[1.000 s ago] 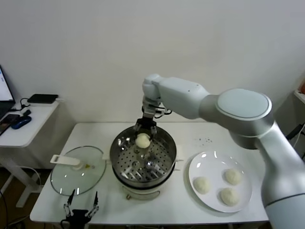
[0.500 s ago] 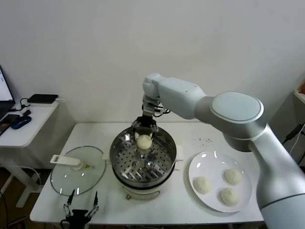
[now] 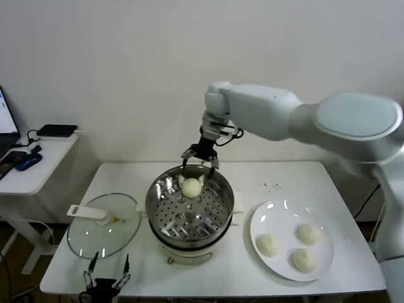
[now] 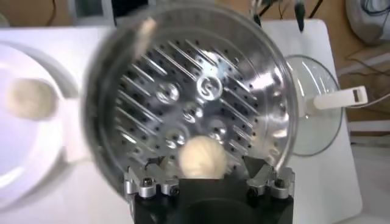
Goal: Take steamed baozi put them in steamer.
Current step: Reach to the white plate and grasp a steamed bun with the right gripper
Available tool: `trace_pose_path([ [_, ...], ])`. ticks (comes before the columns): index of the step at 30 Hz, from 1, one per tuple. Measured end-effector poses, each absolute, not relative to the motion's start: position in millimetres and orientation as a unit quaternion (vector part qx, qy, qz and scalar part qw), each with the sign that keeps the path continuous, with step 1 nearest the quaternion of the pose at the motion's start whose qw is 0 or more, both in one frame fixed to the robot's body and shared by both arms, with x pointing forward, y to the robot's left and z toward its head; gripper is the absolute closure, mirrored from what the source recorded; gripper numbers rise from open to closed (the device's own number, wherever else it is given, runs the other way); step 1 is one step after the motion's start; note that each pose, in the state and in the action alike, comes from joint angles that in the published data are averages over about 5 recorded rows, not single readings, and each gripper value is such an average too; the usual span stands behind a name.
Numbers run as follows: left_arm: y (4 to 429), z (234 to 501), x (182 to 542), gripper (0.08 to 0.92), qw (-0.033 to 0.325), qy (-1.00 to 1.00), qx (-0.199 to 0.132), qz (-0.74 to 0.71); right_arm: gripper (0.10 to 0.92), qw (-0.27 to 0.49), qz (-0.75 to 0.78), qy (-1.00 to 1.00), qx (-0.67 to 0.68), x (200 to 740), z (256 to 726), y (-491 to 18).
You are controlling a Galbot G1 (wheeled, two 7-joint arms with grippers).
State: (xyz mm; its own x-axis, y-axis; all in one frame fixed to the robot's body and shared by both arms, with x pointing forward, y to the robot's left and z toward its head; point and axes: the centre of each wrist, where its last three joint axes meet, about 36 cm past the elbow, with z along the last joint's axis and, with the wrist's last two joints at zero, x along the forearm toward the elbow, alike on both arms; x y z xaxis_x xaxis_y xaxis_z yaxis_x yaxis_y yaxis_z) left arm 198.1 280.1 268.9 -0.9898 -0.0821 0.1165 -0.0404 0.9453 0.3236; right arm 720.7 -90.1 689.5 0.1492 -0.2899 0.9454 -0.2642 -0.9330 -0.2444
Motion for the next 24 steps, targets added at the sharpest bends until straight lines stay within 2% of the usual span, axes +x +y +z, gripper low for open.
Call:
trace_pose_path([
  [6, 281, 270, 196, 0.177, 0.065, -0.983, 0.028, -0.167, 0.200, -0.074, -0.604, 0.268, -0.747, 692, 694, -145],
  [13, 283, 273, 195, 0.177, 0.064, -0.983, 0.027, -0.168, 0.200, -0.239, -0.564, 0.401, -0.681, 649, 674, -202],
  [18, 280, 274, 196, 0.177, 0.063, -0.984, 0.024, -0.166, 0.200, -0.335, -0.529, 0.455, -0.633, 617, 651, -224],
  [24, 282, 274, 196, 0.177, 0.064, -0.984, 0.027, -0.166, 0.200, -0.414, -0.503, 0.486, -0.582, 592, 622, -239],
])
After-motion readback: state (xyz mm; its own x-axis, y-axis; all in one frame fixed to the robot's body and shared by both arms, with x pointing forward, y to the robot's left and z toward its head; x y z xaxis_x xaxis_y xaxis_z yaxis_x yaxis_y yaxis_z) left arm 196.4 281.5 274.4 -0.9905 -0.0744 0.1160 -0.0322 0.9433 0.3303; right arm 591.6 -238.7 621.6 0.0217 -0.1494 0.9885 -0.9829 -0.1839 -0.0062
